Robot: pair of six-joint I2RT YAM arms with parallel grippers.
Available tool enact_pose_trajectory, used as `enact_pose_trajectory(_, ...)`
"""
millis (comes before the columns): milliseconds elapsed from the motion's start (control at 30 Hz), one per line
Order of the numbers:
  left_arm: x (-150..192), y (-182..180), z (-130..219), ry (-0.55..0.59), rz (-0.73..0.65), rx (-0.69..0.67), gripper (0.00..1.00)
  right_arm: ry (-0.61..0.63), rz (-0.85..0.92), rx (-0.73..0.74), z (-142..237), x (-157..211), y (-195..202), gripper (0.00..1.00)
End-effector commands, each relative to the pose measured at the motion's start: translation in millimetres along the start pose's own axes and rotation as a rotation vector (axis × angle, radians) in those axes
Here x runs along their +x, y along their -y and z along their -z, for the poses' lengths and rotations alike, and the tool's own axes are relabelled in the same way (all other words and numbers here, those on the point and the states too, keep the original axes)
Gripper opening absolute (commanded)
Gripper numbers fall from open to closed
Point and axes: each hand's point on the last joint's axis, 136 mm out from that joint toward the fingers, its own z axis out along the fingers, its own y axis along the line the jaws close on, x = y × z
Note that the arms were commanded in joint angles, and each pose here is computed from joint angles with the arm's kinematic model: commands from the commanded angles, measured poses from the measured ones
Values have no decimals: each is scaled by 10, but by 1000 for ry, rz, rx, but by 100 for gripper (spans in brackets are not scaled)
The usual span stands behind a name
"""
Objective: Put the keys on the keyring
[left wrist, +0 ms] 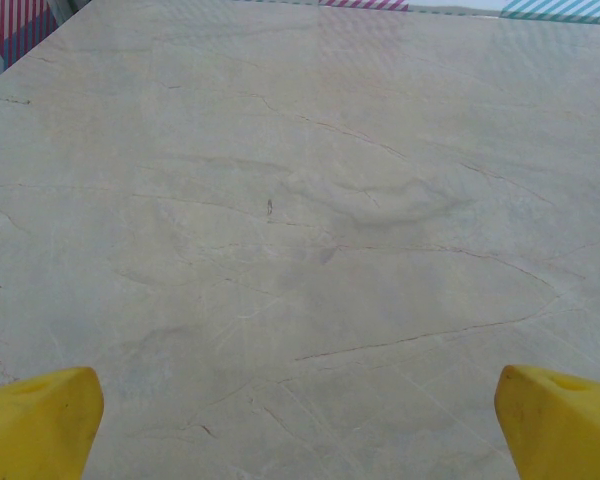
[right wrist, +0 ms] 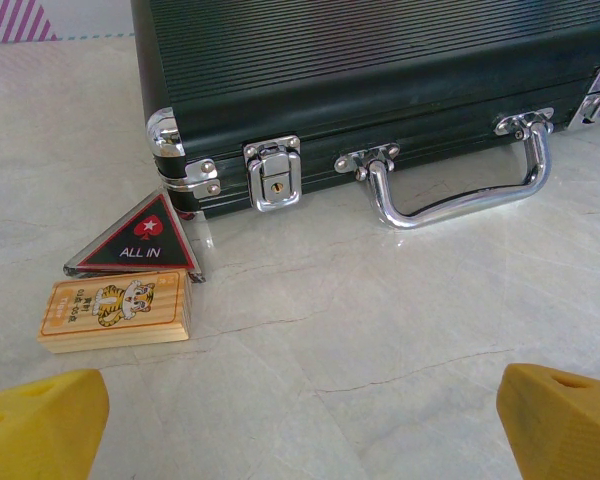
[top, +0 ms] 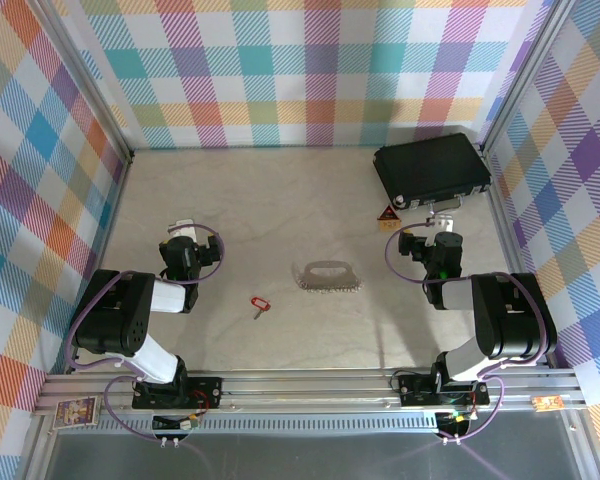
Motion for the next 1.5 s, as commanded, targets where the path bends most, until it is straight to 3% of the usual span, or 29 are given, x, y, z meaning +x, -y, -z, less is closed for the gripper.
enact_pose_trajectory(0,-136,62,-26,44,-2,19,100,49,-23,1,-45,-156,-14,99)
enact_pose_trajectory(600,-129,113,-20,39,-12,47,100,54,-23,1,-35,-162,-11,99)
enact_pose_trajectory(1067,-434,125,265,10,-3,71,100,58,52,-55,239,-527,-221,99)
enact_pose_trajectory(1300,-606,120,683,-167,213,64,100,-127,-122,-12,521,-714,-270,99)
enact_pose_trajectory(1467,-519,468,990,-337,320,249,100,-230,-114,-106,798,-675,-547,99)
